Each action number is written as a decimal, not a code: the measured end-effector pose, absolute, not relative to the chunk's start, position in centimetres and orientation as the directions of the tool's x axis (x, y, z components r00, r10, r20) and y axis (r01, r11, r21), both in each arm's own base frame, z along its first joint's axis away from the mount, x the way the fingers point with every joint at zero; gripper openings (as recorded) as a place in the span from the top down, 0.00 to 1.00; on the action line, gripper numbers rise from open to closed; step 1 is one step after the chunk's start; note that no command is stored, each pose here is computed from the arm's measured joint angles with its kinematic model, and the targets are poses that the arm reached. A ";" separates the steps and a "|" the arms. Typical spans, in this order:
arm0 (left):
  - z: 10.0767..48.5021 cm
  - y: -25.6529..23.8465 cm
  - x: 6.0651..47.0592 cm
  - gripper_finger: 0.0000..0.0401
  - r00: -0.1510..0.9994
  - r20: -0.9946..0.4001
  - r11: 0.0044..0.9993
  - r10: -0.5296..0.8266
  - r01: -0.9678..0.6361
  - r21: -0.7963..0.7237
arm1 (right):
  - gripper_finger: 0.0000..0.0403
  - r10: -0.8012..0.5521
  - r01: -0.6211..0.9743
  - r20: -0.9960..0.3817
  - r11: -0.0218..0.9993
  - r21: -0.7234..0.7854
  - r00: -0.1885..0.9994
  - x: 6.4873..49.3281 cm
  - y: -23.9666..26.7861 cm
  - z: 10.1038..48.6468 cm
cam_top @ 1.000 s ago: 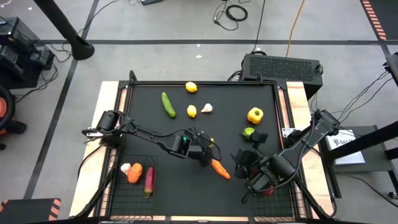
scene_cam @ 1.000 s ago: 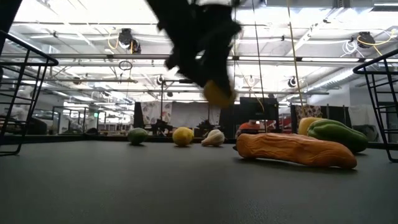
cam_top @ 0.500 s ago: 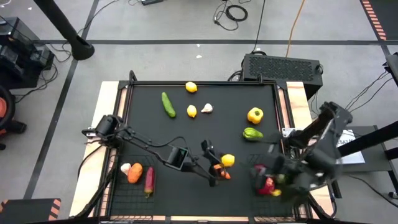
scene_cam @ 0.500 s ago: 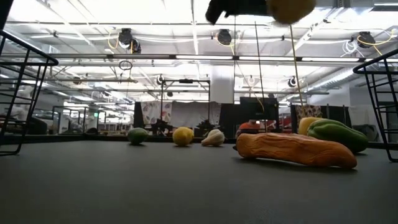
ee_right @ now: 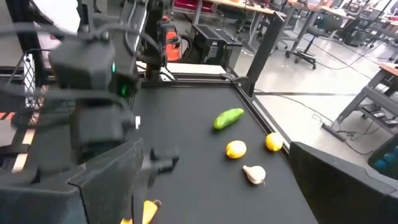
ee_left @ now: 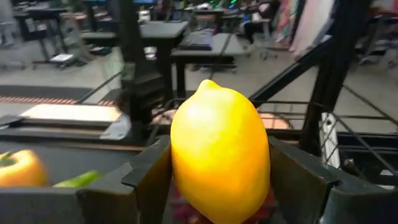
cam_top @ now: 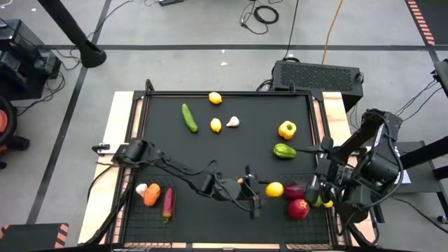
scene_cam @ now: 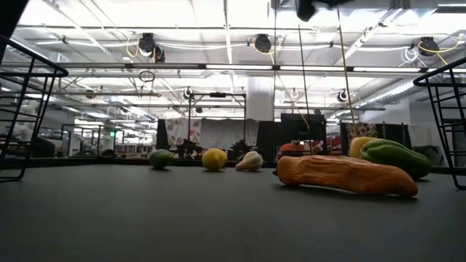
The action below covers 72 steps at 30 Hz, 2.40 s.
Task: Sort produce into baskets
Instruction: Put the bottom lemon into the bottom right basket
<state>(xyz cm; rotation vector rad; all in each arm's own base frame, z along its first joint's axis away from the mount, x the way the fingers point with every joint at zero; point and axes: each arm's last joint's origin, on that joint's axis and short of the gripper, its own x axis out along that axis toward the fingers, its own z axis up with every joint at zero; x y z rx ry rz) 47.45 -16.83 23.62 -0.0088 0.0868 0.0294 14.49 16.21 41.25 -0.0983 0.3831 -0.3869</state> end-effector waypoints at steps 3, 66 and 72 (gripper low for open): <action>22.5 -16.9 49.2 0.41 0.997 -0.082 1.000 0.002 -0.003 -0.007 | 0.03 -0.382 0.347 -0.340 0.924 -0.162 0.859 14.4 16.4 41.3; 25.2 -9.0 34.9 0.37 0.325 -0.615 0.693 0.718 -0.407 0.595 | 0.03 -0.726 0.495 -0.492 0.688 -0.531 0.481 26.0 9.9 35.8; 22.8 -11.4 33.3 0.37 0.452 -0.751 0.877 0.481 -0.235 0.419 | 0.03 -0.623 0.384 -0.612 0.782 -0.491 0.487 30.4 3.8 35.7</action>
